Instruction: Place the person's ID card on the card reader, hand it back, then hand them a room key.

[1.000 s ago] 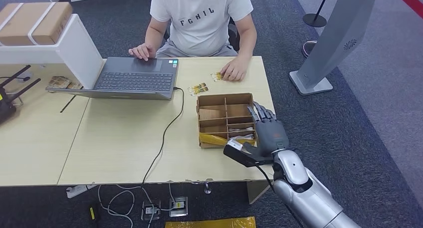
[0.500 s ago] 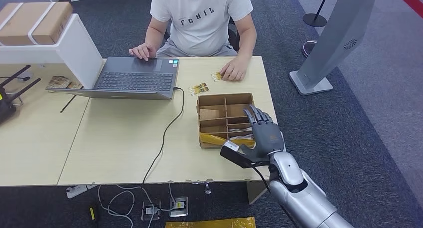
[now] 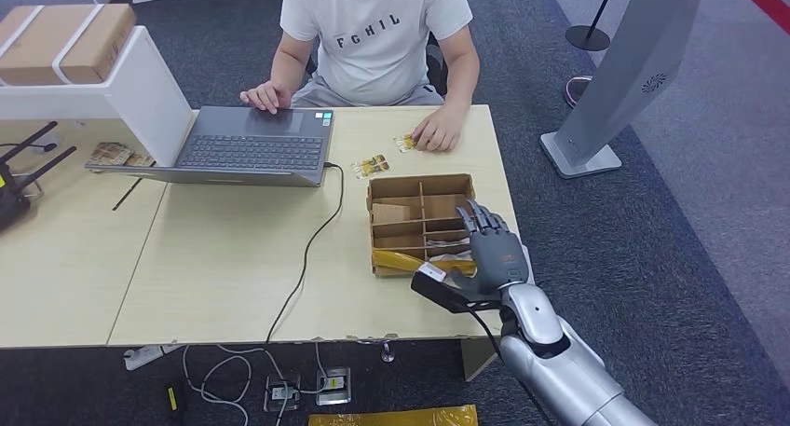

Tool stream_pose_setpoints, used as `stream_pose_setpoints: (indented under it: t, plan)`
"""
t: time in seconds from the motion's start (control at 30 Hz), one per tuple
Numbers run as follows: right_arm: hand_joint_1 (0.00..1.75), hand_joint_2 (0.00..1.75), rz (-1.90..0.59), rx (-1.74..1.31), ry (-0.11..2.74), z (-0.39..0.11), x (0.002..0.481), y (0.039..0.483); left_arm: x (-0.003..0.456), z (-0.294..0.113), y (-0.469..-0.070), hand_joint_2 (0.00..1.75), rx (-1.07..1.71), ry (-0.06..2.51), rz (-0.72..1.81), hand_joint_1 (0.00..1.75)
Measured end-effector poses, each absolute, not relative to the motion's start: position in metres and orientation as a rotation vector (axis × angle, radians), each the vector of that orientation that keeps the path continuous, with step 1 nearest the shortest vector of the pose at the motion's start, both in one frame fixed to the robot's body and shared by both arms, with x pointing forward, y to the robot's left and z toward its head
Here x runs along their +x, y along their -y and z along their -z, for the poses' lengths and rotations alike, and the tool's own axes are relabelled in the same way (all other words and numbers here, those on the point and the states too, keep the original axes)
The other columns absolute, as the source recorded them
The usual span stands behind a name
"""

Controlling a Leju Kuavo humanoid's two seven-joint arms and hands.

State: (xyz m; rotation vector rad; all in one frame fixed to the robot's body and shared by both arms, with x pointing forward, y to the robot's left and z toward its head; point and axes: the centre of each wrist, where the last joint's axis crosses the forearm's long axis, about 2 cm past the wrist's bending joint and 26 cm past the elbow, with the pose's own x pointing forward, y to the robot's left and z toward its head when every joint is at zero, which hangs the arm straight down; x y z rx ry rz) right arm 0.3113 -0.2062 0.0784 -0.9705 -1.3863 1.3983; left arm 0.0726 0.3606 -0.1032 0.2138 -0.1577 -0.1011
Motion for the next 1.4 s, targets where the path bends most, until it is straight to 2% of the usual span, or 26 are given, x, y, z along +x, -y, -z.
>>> stream_pose_setpoints:
  t: [1.4]
  plan:
    - [1.75,1.75,-1.321,-0.899,1.381,-0.0758,0.3165,0.1979,0.0725,0.1029,-0.3634,0.0,0.208,0.16,0.12,0.0]
